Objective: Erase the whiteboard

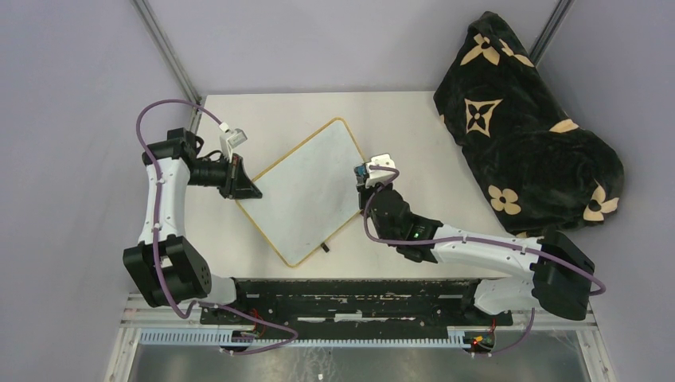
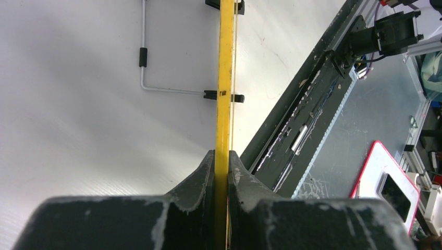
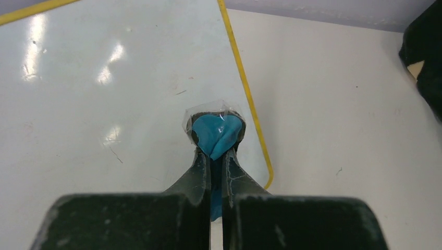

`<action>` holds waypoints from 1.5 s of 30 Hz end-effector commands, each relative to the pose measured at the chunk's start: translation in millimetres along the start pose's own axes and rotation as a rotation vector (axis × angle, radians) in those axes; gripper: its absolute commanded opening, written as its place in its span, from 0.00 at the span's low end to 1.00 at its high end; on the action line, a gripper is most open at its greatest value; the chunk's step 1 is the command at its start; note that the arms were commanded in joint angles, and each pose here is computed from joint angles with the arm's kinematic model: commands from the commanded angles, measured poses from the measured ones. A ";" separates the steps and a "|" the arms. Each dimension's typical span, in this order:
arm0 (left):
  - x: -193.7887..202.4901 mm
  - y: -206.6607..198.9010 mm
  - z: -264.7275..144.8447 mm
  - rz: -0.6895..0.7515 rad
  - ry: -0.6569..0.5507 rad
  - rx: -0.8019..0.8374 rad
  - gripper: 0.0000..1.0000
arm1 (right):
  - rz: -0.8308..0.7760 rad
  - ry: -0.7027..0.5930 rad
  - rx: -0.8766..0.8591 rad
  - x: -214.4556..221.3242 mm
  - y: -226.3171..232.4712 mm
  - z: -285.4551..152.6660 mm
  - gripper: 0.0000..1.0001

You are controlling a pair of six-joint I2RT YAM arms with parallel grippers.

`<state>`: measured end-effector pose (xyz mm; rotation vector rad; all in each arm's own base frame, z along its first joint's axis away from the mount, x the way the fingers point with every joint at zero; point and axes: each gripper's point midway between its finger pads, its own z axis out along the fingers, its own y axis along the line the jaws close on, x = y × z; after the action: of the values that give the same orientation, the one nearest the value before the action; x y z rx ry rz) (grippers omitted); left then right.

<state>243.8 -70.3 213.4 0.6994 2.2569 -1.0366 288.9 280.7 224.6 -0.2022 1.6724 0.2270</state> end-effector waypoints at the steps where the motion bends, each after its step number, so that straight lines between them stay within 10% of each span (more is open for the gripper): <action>1: -30.3 -1.1 -12.8 0.051 -0.084 -0.079 0.03 | -0.031 0.010 0.055 2.4 -15.7 -4.0 0.01; 23: -82.3 -24.5 -26.7 0.114 -0.243 -0.104 0.74 | -0.038 0.030 0.097 8.3 -33.1 -5.8 0.01; 34: -142.6 22.1 -73.1 0.101 -0.493 -0.519 0.80 | -0.057 0.089 0.166 -12.5 -61.9 -19.7 0.01; 45: -64.0 115.6 -85.6 -0.006 -0.401 -0.981 0.81 | -0.064 0.319 0.308 -49.0 -132.7 -50.5 0.01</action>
<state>338.7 20.3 247.1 0.1249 2.1017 -0.1650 293.1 172.5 262.8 -0.0838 1.8929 -0.0671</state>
